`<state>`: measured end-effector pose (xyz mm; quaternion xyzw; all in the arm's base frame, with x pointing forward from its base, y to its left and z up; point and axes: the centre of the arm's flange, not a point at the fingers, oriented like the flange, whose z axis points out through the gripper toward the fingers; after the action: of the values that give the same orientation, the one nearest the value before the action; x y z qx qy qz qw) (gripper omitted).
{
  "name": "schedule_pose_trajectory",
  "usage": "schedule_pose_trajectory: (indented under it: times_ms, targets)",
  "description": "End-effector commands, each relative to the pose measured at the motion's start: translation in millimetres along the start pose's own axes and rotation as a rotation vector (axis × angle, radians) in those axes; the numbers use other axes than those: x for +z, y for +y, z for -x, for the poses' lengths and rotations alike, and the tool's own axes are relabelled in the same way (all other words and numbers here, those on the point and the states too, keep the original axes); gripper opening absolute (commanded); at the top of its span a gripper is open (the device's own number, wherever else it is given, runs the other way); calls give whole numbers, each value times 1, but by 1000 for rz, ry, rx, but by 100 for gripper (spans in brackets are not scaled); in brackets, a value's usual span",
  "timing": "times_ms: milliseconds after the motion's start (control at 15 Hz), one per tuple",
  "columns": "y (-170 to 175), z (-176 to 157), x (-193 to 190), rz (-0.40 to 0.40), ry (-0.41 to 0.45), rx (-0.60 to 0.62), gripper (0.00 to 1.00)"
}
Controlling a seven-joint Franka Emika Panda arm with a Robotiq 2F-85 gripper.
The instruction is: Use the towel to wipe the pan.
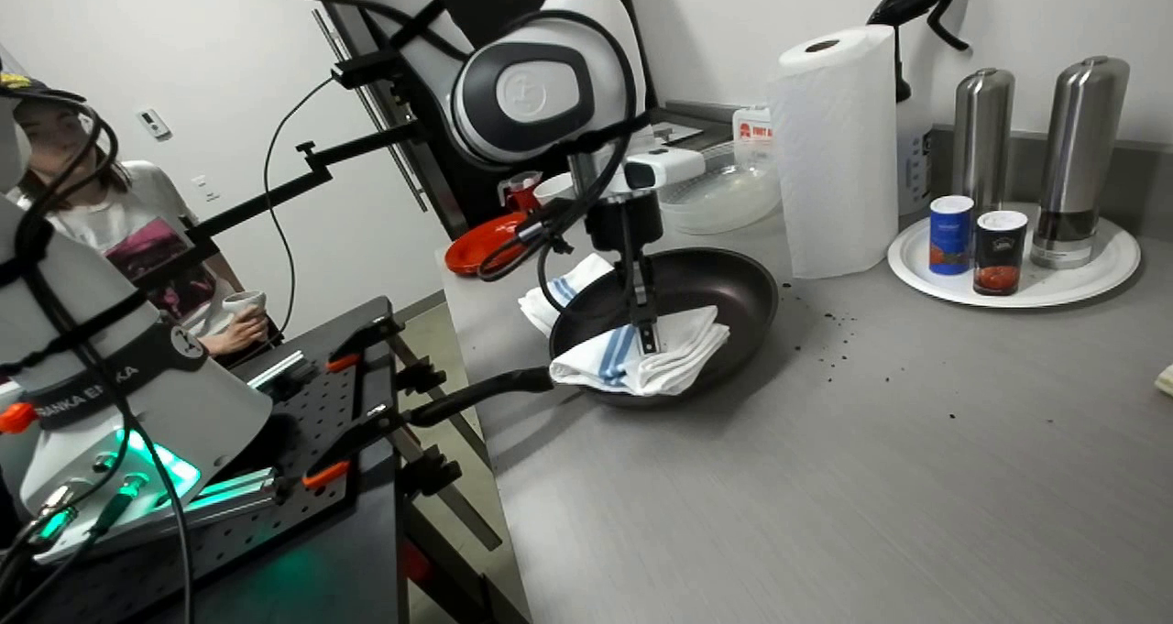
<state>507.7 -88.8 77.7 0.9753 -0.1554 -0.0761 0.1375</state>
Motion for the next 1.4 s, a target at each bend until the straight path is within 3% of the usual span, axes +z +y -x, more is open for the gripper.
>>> schedule_pose_trajectory:
  times_ms: [0, 667, 1067, 1333]
  targets:
    - [-11, -12, 26, 99, 20, -9, 2]
    - [-34, -30, 41, 123, 30, -38, 2]
    - [-29, -47, 60, 139, 17, -19, 2]
    - [-36, -54, 68, 109, -17, 7, 2]
